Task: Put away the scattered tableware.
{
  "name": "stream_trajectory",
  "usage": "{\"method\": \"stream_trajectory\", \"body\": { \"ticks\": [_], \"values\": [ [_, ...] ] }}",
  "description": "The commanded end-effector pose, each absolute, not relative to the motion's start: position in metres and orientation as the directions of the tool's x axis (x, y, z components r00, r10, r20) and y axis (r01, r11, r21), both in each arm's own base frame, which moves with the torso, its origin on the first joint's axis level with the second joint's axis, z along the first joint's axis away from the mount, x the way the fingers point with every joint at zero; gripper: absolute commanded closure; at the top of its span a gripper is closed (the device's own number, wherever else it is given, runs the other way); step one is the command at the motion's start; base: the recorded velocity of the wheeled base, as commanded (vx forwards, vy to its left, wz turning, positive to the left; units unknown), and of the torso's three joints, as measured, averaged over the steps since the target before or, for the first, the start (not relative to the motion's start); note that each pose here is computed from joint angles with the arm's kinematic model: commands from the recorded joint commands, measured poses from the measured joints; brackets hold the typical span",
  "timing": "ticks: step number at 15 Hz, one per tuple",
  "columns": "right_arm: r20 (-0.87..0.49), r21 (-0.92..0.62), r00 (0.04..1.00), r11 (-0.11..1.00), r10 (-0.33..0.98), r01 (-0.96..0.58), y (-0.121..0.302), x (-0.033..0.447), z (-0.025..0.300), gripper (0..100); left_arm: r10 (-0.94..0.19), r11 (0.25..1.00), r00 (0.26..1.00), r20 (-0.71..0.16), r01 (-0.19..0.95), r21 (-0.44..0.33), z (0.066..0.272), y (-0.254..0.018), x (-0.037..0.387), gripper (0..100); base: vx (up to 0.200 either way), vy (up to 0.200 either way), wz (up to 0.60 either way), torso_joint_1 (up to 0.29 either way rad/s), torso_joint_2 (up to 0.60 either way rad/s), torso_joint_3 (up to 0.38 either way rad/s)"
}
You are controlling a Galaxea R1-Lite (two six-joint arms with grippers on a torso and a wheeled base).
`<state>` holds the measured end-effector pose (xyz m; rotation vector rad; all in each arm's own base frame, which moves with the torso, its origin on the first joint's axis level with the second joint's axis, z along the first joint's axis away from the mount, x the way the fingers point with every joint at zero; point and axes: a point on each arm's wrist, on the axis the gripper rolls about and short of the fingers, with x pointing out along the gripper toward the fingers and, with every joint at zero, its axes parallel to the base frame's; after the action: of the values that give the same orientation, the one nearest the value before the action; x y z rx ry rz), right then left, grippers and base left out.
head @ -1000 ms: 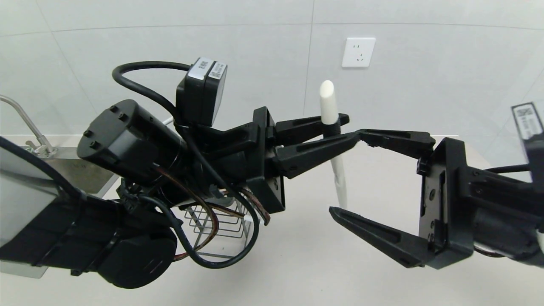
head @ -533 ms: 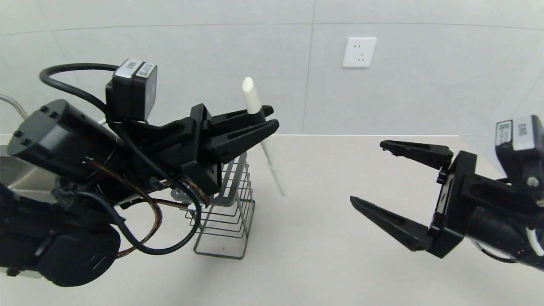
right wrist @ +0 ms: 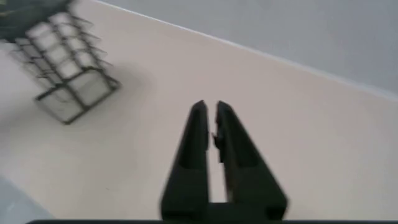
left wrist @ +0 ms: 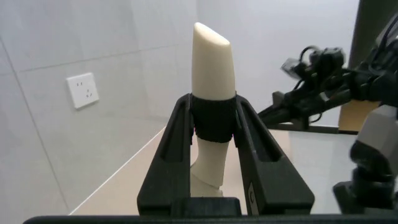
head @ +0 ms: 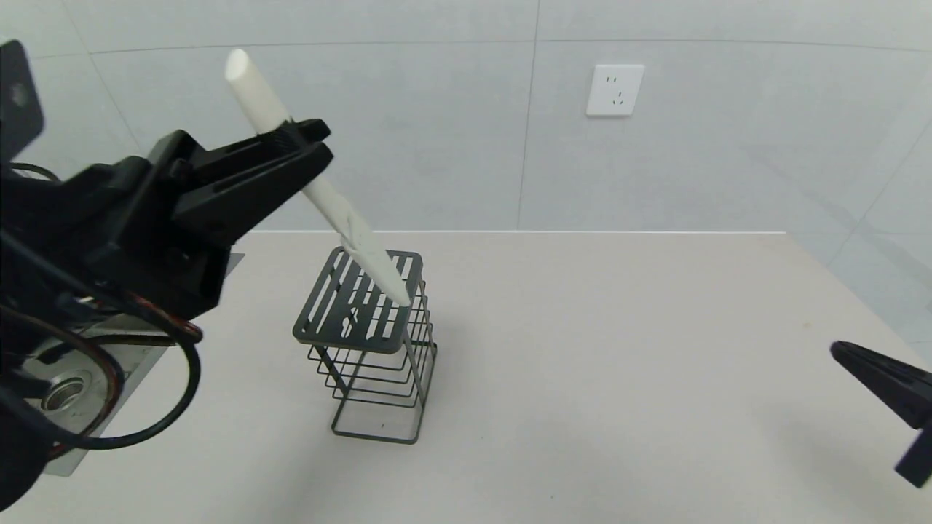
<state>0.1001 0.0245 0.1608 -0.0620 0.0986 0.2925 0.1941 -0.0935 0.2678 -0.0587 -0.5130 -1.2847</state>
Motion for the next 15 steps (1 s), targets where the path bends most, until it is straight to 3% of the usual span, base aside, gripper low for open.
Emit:
{"method": "stream_trajectory", "body": {
  "ticks": [1,3,5,8,12,13,15],
  "values": [
    [0.005,-0.106,0.965,0.96,0.261,-0.259,0.011,0.049,0.142,100,-0.897,0.324,0.19,0.399,0.897,0.302,0.28,-0.074,0.181,100,0.0,0.0,0.0,0.0,0.0,0.0],
    [0.118,-0.157,0.953,0.953,0.278,-0.258,0.005,0.012,0.128,100,-0.936,0.283,0.173,0.306,0.888,0.363,0.279,-0.053,0.184,100,0.0,0.0,0.0,0.0,0.0,0.0],
    [0.163,-0.157,0.952,0.959,0.259,-0.234,0.002,-0.013,0.109,100,-0.953,0.227,0.127,0.275,0.9,0.371,0.278,-0.057,0.189,100,0.0,0.0,0.0,0.0,0.0,0.0],
    [0.138,-0.108,0.96,0.968,0.242,-0.228,0.002,-0.017,0.101,100,-0.957,0.196,0.096,0.273,0.909,0.369,0.278,-0.068,0.207,100,0.0,0.0,0.0,0.0,0.0,0.0],
    [-0.046,-0.066,0.988,0.986,0.148,-0.151,0.001,-0.017,0.081,100,-0.948,0.222,0.111,0.299,0.903,0.368,0.274,-0.085,0.242,100,0.0,0.0,0.0,0.0,0.0,0.0],
    [-0.018,-0.075,0.997,0.994,0.081,-0.082,0.002,-0.022,0.076,100,-0.936,0.251,0.136,0.324,0.904,0.346,0.271,-0.093,0.253,100,0.0,0.0,0.0,0.0,0.0,0.0],
    [-0.008,-0.067,0.997,0.995,0.075,-0.075,0.002,-0.022,0.077,100,-0.941,0.226,0.112,0.32,0.911,0.346,0.268,-0.101,0.253,100,0.0,0.0,0.0,0.0,0.0,0.0]
  ]
}}
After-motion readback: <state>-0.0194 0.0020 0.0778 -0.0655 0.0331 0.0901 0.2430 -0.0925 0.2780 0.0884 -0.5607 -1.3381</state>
